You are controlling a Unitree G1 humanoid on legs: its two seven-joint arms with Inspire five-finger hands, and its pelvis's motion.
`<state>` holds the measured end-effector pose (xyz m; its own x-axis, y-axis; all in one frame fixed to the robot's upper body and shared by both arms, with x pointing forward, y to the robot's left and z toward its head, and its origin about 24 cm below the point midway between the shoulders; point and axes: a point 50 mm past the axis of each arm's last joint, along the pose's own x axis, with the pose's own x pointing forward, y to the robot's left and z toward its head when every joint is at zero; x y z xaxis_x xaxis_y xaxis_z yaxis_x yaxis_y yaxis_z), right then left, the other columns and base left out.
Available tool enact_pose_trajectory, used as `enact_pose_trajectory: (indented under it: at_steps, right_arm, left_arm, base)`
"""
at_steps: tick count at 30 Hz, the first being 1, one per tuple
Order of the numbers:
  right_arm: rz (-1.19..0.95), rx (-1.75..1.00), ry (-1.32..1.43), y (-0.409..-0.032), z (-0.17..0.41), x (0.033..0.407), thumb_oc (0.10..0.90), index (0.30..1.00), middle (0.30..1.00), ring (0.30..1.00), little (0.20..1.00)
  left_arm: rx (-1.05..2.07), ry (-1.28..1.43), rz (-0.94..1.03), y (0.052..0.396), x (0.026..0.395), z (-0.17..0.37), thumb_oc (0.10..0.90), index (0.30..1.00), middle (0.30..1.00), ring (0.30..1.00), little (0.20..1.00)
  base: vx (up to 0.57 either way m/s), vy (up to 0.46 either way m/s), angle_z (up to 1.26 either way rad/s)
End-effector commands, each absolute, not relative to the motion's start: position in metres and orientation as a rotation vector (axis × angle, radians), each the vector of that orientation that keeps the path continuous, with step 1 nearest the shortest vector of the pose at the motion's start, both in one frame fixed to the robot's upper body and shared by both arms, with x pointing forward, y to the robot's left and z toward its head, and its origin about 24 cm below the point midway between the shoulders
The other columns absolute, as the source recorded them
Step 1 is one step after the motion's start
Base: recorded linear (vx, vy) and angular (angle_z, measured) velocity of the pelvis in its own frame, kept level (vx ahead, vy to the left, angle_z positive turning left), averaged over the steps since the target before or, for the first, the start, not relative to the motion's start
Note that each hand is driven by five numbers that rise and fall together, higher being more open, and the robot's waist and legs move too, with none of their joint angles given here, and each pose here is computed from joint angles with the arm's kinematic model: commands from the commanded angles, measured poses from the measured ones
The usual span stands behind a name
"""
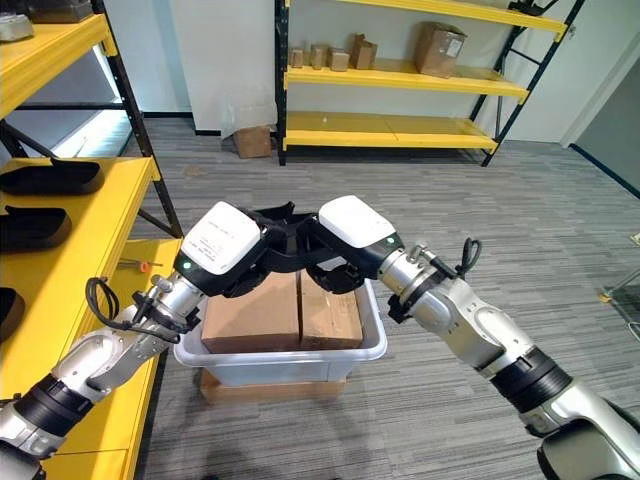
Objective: Move parts from the plastic box to the shelf.
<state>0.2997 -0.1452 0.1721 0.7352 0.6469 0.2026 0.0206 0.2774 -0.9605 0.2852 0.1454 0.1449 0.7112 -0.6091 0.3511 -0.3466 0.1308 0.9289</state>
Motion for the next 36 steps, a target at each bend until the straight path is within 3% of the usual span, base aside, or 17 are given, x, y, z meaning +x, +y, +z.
enact_pose_trajectory:
  at_steps: [1,11,19,23,29,36]
  right_arm:
    - [0.206,-1.001,-0.953,-0.144,0.250,0.299,0.900,1.000,1.000,1.000,1.000]
    - [0.050,-0.875,-0.868,-0.176,0.229,0.289,0.900,1.000,1.000,1.000,1.000]
    - [-0.118,-0.793,-0.774,-0.215,0.203,0.258,0.900,1.000,1.000,1.000,1.000]
    - [-0.175,-0.720,-0.695,-0.230,0.179,0.233,0.900,1.000,1.000,1.000,1.000]
    - [-0.176,-0.679,-0.654,-0.233,0.168,0.226,0.900,1.000,1.000,1.000,1.000]
    - [-0.059,-0.589,-0.760,-0.205,0.184,0.241,0.900,1.000,1.000,1.000,1.000]
  left_arm:
    - [1.418,-0.945,-0.109,0.140,0.294,0.173,0.400,0.300,0.300,0.300,0.300]
    - [1.437,-0.880,-0.058,0.160,0.291,0.169,0.400,0.300,0.300,0.300,0.300]
    - [1.470,-0.784,0.077,0.202,0.270,0.166,0.400,0.300,0.300,0.300,0.300]
    - [1.425,-0.719,0.222,0.236,0.241,0.170,0.400,0.300,0.300,0.300,0.300]
    - [1.356,-0.732,0.332,0.248,0.222,0.179,0.400,0.300,0.300,0.300,0.300]
    - [1.237,-0.717,0.468,0.253,0.204,0.175,0.400,0.300,0.300,0.300,0.300]
  base:
    - [0.00,0.009,-0.03]
    - [0.00,0.001,0.00]
    - [-0.01,-0.002,-0.02]
    - [0.01,-0.023,0.00]
    - [-0.03,-0.049,0.21]
    - [-0.12,-0.151,0.34]
